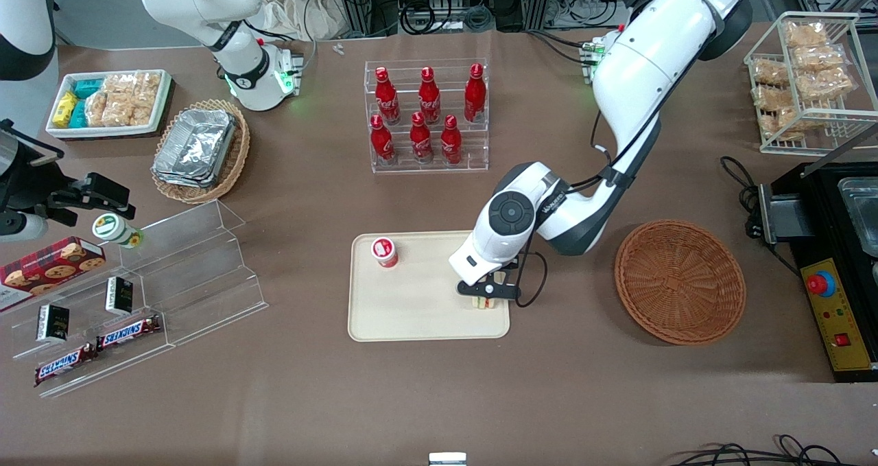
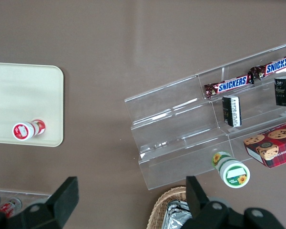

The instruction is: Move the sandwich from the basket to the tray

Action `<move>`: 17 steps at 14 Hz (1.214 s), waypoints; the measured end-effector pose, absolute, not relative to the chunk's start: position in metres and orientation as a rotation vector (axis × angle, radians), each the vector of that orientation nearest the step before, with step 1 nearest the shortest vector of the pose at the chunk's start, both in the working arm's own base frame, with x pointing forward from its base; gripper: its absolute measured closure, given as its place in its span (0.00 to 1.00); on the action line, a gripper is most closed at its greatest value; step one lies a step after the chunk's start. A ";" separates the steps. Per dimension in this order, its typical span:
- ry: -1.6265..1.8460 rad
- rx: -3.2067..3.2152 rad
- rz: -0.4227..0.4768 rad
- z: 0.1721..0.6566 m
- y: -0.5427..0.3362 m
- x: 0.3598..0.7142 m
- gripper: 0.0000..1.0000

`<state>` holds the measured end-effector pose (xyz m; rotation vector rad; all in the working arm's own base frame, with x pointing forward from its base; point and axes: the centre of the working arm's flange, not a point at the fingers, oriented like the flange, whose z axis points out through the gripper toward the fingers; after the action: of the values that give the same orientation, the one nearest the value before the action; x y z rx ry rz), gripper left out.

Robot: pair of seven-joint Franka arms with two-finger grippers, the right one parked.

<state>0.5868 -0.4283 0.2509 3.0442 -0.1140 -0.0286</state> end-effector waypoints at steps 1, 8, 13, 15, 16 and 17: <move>-0.088 3.045 -0.030 0.250 -0.429 0.586 0.73; 0.025 3.141 -0.120 0.308 -0.404 0.596 0.02; -0.142 3.150 -0.260 0.478 -0.292 0.596 0.00; -0.219 3.167 -0.244 0.529 -0.243 0.589 0.00; -0.241 3.174 -0.225 0.549 -0.223 0.586 0.00; -0.240 3.187 -0.197 0.566 -0.203 0.584 0.00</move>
<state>0.5845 -0.2034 0.5665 3.1867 -0.2405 -0.1966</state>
